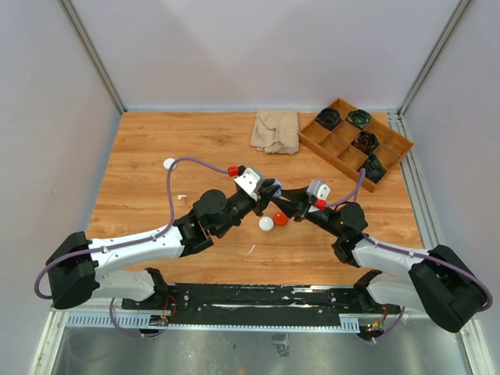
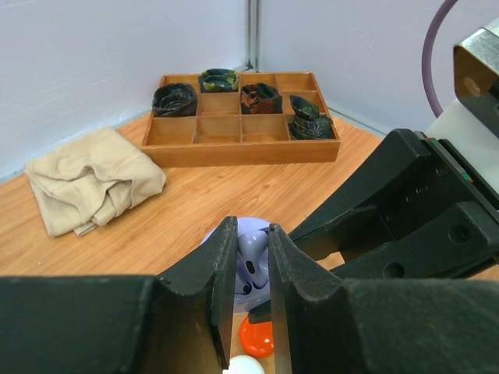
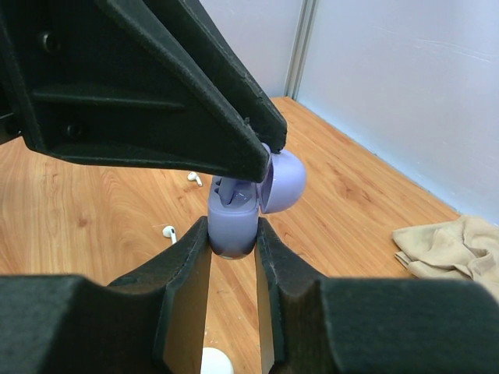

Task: Insert the wireless bluetooth earbuds into the charging case
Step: Place the earbud in the charging case.

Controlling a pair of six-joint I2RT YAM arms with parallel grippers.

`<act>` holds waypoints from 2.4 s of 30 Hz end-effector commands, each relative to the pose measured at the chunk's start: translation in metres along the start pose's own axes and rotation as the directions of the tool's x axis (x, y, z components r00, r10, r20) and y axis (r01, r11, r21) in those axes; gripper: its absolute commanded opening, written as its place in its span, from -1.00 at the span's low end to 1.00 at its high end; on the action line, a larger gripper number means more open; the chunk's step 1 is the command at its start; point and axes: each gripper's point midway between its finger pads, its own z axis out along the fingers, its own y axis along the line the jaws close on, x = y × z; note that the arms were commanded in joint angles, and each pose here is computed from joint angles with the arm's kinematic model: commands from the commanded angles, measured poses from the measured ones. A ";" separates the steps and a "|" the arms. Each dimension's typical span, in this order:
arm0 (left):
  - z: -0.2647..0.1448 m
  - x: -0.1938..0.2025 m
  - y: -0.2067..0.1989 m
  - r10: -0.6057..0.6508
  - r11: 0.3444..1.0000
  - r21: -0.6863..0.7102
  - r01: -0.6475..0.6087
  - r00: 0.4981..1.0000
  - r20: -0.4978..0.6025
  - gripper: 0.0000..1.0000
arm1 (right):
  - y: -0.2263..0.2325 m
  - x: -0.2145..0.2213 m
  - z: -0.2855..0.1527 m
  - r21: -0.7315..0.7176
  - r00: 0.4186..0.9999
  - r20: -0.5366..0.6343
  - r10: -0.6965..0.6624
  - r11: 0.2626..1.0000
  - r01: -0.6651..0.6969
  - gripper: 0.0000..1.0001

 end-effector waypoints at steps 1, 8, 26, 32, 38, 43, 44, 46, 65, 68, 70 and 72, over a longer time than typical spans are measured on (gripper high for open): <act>-0.008 0.016 -0.018 0.044 0.995 0.093 -0.040 0.998 -0.040 -0.48 | 0.007 -0.037 0.005 -0.035 0.992 0.118 -0.030 0.999 0.035 -0.99; -0.012 0.015 -0.023 0.050 0.991 0.129 -0.046 0.998 -0.033 -0.40 | 0.011 -0.040 0.005 -0.059 0.992 0.122 -0.017 0.998 0.025 -0.99; -0.023 0.007 -0.037 0.009 0.977 0.212 0.000 0.999 -0.044 -0.16 | 0.011 -0.038 0.003 -0.086 0.994 0.112 0.012 0.996 -0.003 -0.99; -0.026 0.004 -0.031 -0.025 0.980 0.196 0.038 0.998 -0.066 -0.23 | 0.010 -0.039 0.003 -0.091 0.994 0.112 0.015 0.996 -0.005 -0.99; -0.032 -0.008 -0.019 -0.103 0.979 0.174 0.111 0.993 -0.055 -0.10 | 0.009 -0.039 0.002 -0.096 0.994 0.107 0.017 0.995 -0.007 -0.99; -0.039 -0.028 -0.017 -0.163 0.968 0.185 0.167 0.986 -0.040 0.15 | 0.007 -0.037 0.002 -0.099 0.995 0.098 0.025 0.995 -0.015 -0.99; -0.040 -0.033 -0.016 -0.178 0.966 0.185 0.181 0.983 -0.035 0.18 | 0.006 -0.037 0.002 -0.099 0.995 0.097 0.026 0.995 -0.016 -0.99; -0.043 -0.039 -0.010 -0.213 0.961 0.176 0.215 0.977 -0.030 0.20 | 0.006 -0.037 0.002 -0.105 0.995 0.095 0.033 0.994 -0.023 -0.99; -0.043 -0.032 0.004 -0.481 0.791 0.323 0.519 0.855 -0.195 0.52 | 0.018 -0.045 0.007 -0.222 0.993 0.082 0.088 0.973 -0.068 -0.99; -0.043 -0.034 0.000 -0.497 0.766 0.350 0.540 0.842 -0.211 0.53 | 0.020 -0.046 0.008 -0.241 0.992 0.079 0.100 0.967 -0.078 -0.99; -0.040 -0.031 -0.001 -0.507 0.753 0.355 0.555 0.832 -0.224 0.53 | 0.022 -0.048 0.009 -0.254 0.991 0.080 0.107 0.964 -0.084 -0.99; -0.038 -0.029 -0.004 -0.513 0.739 0.367 0.565 0.825 -0.238 0.53 | 0.023 -0.049 0.010 -0.266 0.990 0.080 0.115 0.960 -0.090 -0.99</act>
